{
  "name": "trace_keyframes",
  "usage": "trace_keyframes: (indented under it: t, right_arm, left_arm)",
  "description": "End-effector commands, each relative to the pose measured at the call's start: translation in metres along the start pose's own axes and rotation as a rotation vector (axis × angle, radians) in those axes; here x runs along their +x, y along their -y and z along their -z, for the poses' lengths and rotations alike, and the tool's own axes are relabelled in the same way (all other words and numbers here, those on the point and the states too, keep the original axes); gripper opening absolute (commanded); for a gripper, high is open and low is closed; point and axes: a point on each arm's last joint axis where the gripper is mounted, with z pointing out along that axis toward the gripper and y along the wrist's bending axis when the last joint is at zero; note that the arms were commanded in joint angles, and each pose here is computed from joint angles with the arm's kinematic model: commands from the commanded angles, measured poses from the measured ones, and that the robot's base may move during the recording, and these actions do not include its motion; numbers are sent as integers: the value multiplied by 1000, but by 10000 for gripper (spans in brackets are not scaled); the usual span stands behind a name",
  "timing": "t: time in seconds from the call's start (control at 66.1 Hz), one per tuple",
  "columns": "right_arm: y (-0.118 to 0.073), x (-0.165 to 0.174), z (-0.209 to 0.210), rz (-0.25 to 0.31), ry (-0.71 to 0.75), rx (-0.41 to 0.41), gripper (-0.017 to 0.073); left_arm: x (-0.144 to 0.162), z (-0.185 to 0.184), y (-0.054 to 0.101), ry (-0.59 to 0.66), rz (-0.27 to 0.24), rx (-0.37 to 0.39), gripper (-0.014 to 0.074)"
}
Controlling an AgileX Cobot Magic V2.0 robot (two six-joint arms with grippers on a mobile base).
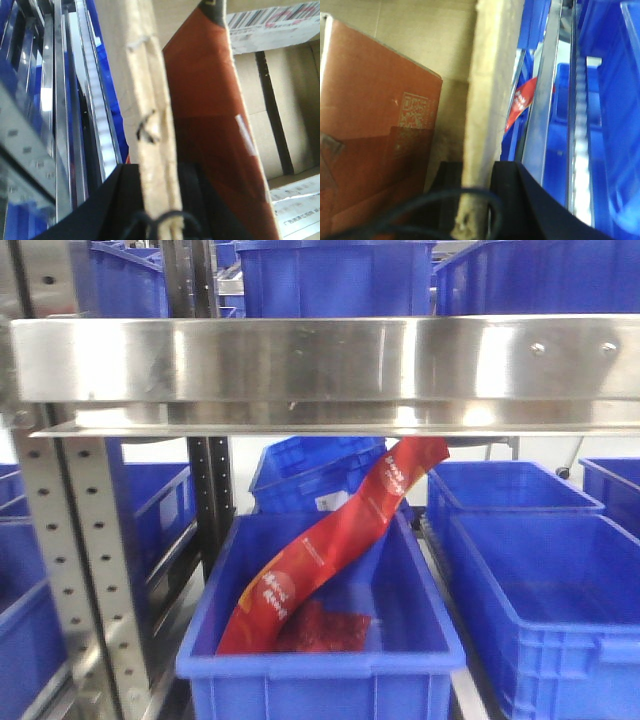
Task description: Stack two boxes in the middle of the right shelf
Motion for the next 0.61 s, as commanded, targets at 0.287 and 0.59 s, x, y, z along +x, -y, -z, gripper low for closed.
trace_keyframes:
  t: [0.287, 0.59]
  right_arm:
    - [3, -10, 10, 17, 101, 28, -155]
    - [3, -10, 10, 17, 101, 28, -155]
  left_arm:
    - [-5, 12, 2, 53, 0, 26, -111]
    - [-5, 12, 2, 53, 0, 26, -111]
